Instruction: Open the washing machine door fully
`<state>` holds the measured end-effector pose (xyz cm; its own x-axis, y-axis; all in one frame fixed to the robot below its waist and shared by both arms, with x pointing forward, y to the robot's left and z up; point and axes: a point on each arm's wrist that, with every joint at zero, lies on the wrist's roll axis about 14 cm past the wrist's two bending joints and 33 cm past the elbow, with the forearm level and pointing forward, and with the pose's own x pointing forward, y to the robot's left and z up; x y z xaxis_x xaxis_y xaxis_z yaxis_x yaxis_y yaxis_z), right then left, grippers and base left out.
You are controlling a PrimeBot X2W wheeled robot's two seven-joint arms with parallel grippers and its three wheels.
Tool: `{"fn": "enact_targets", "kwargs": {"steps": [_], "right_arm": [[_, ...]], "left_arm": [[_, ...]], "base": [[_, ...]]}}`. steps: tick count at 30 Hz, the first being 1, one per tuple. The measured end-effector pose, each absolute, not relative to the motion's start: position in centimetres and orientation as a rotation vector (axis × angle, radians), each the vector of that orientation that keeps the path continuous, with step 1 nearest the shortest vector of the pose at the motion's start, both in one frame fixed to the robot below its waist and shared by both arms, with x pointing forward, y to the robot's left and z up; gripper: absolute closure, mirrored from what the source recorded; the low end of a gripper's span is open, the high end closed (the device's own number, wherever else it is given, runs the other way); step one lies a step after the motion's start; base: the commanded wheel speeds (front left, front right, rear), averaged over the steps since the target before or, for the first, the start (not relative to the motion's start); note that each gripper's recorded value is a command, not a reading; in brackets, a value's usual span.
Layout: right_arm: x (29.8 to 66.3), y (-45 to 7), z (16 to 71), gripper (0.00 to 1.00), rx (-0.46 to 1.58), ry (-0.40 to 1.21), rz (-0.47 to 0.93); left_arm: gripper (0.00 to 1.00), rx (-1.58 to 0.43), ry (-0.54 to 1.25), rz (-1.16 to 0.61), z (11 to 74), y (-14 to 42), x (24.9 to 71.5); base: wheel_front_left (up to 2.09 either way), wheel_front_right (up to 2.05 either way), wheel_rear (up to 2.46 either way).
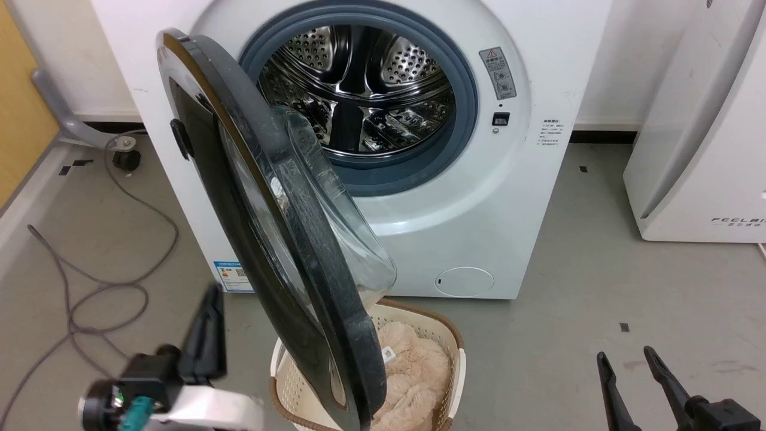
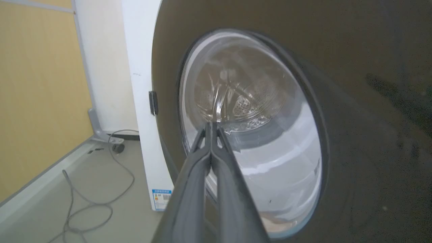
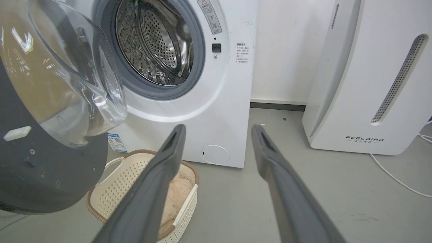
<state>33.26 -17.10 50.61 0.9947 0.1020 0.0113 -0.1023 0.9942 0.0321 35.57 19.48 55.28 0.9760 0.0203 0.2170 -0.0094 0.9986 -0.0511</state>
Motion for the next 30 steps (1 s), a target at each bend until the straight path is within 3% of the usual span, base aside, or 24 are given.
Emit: {"fn": "enact_targets", "kwargs": {"steps": [9,18,23,30], "right_arm": [[33.3,-17.1,50.2,0.0,0.041,0.002,0.103],[33.3,-17.1,49.9,0.0,0.045,0.012,0.102],[33.2,-17.1,49.6,0.0,0.05,0.017,0.101],[33.2,-17.1,49.4,0.0,0.051,0.025,0.1]], "left_arm": [[1.0,-0.027,-0.585,-0.002,66.9,19.1,34.3],[1.0,-0.047,-0.889,-0.158,76.2,15.0,30.6],[1.0,-0.088,-0.92,-0.319,78.0,11.0,29.1],[1.0,-0.155,-0.722,-0.564,74.8,4.9,28.7]], "base": [[0.0,0.0,0.0],[0.0,0.0,0.0],[0.0,0.0,0.0],[0.0,0.0,0.0]]}}
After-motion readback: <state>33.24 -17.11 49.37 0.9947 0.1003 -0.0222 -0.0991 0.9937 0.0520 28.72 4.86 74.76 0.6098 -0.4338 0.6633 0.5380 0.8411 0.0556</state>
